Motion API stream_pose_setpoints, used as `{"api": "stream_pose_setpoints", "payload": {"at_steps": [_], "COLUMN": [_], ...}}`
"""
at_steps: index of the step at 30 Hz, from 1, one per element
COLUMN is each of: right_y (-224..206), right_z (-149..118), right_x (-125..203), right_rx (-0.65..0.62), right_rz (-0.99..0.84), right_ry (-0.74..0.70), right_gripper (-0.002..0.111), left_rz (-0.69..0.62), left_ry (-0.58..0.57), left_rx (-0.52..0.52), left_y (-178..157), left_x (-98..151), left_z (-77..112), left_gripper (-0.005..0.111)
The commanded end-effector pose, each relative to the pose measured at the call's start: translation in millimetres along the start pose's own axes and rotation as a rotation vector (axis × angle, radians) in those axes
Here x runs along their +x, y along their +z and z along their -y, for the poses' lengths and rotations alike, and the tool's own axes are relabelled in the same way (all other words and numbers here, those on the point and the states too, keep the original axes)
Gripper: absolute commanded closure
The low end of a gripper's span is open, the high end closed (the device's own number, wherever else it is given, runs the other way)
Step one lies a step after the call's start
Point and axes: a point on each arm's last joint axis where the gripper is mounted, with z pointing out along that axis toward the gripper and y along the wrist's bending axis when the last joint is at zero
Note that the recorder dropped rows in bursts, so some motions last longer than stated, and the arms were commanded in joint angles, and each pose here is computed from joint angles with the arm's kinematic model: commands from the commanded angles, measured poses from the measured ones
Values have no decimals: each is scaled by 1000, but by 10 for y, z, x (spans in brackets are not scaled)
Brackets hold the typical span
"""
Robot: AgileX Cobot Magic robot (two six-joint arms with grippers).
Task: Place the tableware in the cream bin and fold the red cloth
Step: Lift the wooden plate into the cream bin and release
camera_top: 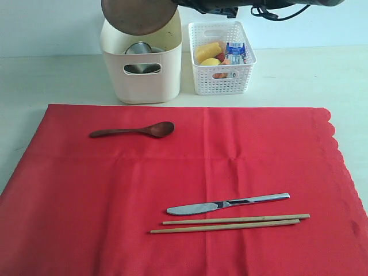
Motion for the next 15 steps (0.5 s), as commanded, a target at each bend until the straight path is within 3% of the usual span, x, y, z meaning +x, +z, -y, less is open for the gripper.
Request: {"api": "stream_pose_setpoints", "payload": {"at_steps": [1, 5, 15], "right_y": [27, 26, 27], "right_z": [43, 57, 44], "right_x": [-39, -49, -31], "right_rx": [17, 31, 18], "right_rz": [31, 43, 23], "right_ry": [25, 19, 7], "right_gripper": [108, 104, 60], "left_rz": [5, 5, 5], "left_ry": [-5, -5, -5], "left_rx": [8, 8, 8], "left_y": [-4, -4, -4], "left_x": [-1, -1, -1], "left_z": [5, 5, 5], "left_gripper": [104, 104, 104]}}
